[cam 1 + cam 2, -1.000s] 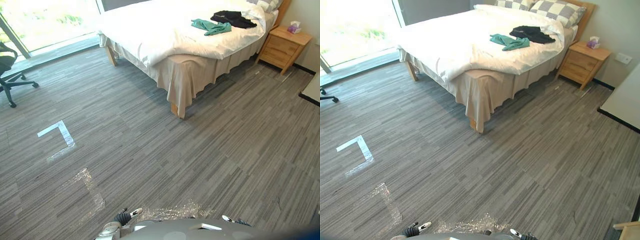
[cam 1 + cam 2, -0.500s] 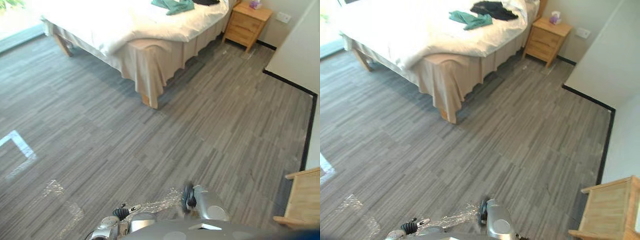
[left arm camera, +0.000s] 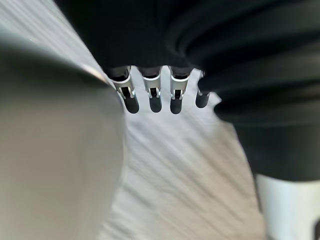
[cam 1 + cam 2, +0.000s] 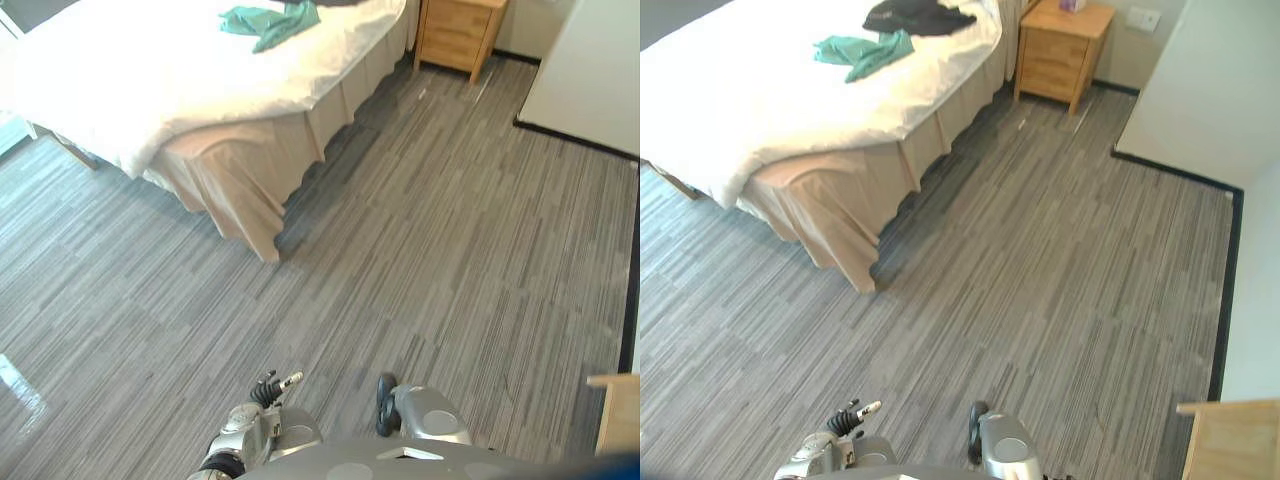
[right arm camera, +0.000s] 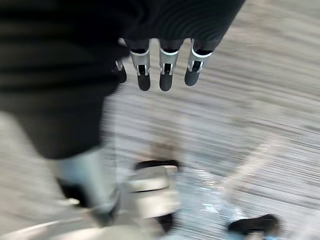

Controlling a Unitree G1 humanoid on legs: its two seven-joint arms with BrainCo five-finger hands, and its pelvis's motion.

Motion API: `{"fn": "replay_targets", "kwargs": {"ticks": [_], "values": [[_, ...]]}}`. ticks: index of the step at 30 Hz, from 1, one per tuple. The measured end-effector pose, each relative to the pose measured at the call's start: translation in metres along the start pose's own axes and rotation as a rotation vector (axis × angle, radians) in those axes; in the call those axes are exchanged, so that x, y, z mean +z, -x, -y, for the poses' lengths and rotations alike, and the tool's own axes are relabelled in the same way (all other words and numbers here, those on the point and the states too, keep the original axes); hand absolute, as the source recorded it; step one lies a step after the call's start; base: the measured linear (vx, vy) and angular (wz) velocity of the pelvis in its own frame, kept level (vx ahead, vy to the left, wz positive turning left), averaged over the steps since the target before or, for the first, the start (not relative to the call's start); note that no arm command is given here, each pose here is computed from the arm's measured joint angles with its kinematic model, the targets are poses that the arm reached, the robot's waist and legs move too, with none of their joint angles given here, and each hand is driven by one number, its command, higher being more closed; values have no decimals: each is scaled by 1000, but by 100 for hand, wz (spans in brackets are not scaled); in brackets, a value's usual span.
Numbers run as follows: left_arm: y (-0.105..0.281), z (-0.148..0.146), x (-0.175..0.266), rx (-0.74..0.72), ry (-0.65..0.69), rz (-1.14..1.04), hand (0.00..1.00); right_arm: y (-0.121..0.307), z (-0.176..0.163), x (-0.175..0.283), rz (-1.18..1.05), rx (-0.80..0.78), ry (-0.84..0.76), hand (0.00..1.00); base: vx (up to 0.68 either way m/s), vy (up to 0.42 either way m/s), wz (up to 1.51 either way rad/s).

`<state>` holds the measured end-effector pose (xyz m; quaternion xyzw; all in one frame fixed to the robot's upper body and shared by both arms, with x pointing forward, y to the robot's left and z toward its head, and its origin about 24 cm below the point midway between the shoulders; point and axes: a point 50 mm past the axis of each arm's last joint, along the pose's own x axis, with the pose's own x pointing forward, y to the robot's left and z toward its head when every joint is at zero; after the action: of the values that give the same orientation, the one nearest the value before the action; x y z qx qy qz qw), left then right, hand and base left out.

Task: Tidy the bed and pick cloth on bed and put in laundry

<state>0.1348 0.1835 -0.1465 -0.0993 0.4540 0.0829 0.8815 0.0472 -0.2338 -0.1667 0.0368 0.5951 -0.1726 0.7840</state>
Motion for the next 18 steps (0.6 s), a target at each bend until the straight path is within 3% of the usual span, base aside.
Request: {"fn": "replay_targets", "kwargs": {"ticks": [4, 9, 13, 18], "values": [[1, 2, 3, -11, 59, 28, 0, -1, -12, 33, 115, 36, 20, 0, 417, -27, -38], [3, -1, -4, 4, 110, 21, 0, 0, -13, 31, 134, 42, 51, 0, 537, 139, 28], [3, -6, -7, 25, 110, 12, 0, 0, -24, 44, 171, 65, 115, 0, 525, 205, 29], [3, -8, -9, 32, 61, -6, 0, -1, -26, 40, 159, 46, 88, 0, 587, 233, 90]]}}
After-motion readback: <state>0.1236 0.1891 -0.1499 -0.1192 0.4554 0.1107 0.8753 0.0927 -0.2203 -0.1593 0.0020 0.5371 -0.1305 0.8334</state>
